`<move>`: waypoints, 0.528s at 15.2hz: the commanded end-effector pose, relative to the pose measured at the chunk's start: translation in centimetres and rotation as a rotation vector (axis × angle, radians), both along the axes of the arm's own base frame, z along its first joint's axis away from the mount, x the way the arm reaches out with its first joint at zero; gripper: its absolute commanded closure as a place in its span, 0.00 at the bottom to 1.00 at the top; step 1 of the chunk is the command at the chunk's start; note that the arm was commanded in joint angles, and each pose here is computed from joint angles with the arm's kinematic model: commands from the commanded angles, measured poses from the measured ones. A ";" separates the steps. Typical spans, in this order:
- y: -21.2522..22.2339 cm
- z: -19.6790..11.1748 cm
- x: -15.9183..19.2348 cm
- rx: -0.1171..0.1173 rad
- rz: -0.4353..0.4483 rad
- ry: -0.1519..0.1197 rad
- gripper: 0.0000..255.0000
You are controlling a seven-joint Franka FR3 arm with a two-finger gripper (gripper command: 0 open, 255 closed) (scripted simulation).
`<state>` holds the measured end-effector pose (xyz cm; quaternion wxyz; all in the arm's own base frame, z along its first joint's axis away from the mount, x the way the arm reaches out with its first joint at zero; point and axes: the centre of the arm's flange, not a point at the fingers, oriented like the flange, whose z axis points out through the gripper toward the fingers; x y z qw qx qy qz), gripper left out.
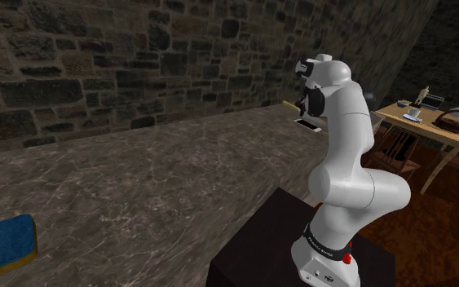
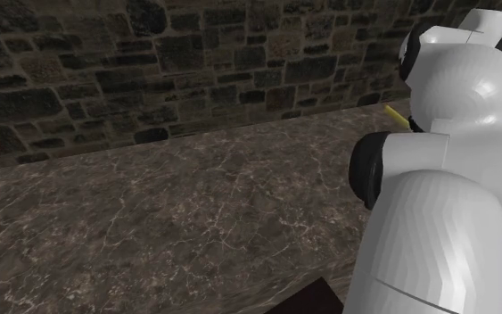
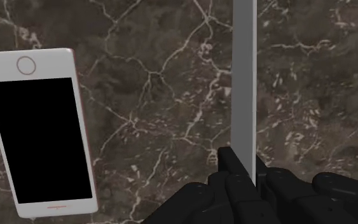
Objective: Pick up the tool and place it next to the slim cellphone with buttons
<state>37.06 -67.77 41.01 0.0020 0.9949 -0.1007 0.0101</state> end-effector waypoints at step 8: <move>0.0 -4.7 0.0 -0.001 0.000 0.000 1.00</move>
